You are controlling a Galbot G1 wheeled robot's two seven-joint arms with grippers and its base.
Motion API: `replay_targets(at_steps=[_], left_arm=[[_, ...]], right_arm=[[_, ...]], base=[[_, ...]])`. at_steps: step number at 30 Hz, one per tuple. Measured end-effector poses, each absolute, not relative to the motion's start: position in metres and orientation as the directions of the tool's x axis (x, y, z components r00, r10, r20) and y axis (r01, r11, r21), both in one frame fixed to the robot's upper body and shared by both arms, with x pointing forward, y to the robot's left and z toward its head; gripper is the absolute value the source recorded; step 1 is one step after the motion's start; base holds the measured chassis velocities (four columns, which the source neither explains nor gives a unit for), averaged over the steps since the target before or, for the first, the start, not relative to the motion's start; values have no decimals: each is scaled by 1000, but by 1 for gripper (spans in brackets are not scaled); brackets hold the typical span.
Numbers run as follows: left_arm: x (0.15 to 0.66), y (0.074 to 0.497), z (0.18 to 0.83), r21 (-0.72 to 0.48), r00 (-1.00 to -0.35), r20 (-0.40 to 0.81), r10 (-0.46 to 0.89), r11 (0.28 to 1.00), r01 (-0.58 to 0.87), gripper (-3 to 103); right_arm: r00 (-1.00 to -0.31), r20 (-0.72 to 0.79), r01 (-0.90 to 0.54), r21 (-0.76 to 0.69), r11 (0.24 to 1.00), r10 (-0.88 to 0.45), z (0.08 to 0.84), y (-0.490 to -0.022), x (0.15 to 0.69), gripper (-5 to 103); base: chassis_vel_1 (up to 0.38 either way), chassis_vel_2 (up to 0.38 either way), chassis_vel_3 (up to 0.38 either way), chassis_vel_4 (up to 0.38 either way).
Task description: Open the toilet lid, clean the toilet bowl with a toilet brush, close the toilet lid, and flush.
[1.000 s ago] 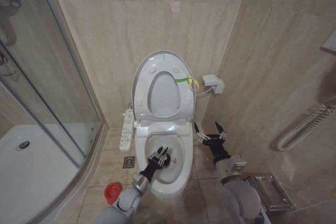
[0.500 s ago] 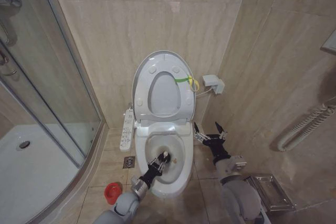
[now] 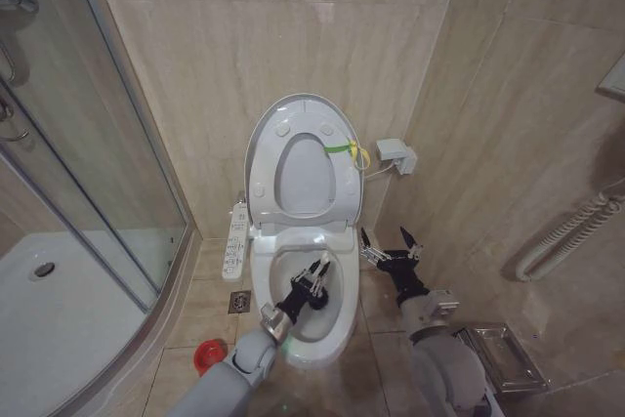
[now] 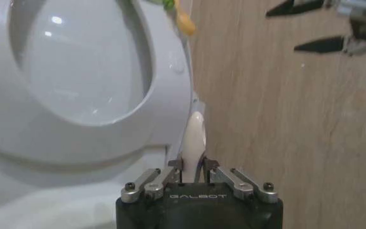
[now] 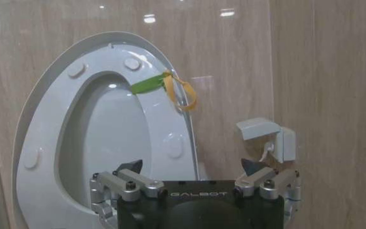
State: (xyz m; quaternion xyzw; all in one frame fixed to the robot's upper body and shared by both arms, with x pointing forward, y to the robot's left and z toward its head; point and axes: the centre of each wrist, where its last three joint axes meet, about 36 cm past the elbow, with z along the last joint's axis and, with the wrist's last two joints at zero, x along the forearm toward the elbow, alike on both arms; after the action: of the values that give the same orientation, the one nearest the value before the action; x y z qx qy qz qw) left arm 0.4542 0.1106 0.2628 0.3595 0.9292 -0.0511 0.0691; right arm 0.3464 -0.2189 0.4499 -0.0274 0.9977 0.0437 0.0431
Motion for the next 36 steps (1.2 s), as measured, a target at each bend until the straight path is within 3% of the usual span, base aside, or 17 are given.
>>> replay_targets(at_steps=[10, 23, 26, 28, 36], left_arm=[[449, 93, 274, -58, -707, -193, 680, 711, 700, 21], [471, 142, 256, -30, -767, -127, 629, 770, 637, 21], [474, 135, 264, -27, -760, -154, 631, 766, 642, 21], [478, 105, 279, -38, -727, -213, 653, 738, 674, 20], [476, 76, 272, -79, -704, -212, 678, 706, 704, 20]], right_arm=[[-995, -89, -59, 85, 995, -51, 450, -219, 346, 100], [-995, -88, -59, 85, 995, -51, 450, -219, 346, 100], [-995, -88, -59, 85, 995, -51, 450, -219, 346, 100], [-995, -88, -59, 85, 995, -51, 450, -219, 346, 100], [-995, -88, -59, 85, 995, -51, 450, -219, 346, 100]], base=[[0, 0, 0, 0], [0, 0, 0, 0], [0, 0, 0, 0], [0, 0, 0, 0], [0, 0, 0, 0]])
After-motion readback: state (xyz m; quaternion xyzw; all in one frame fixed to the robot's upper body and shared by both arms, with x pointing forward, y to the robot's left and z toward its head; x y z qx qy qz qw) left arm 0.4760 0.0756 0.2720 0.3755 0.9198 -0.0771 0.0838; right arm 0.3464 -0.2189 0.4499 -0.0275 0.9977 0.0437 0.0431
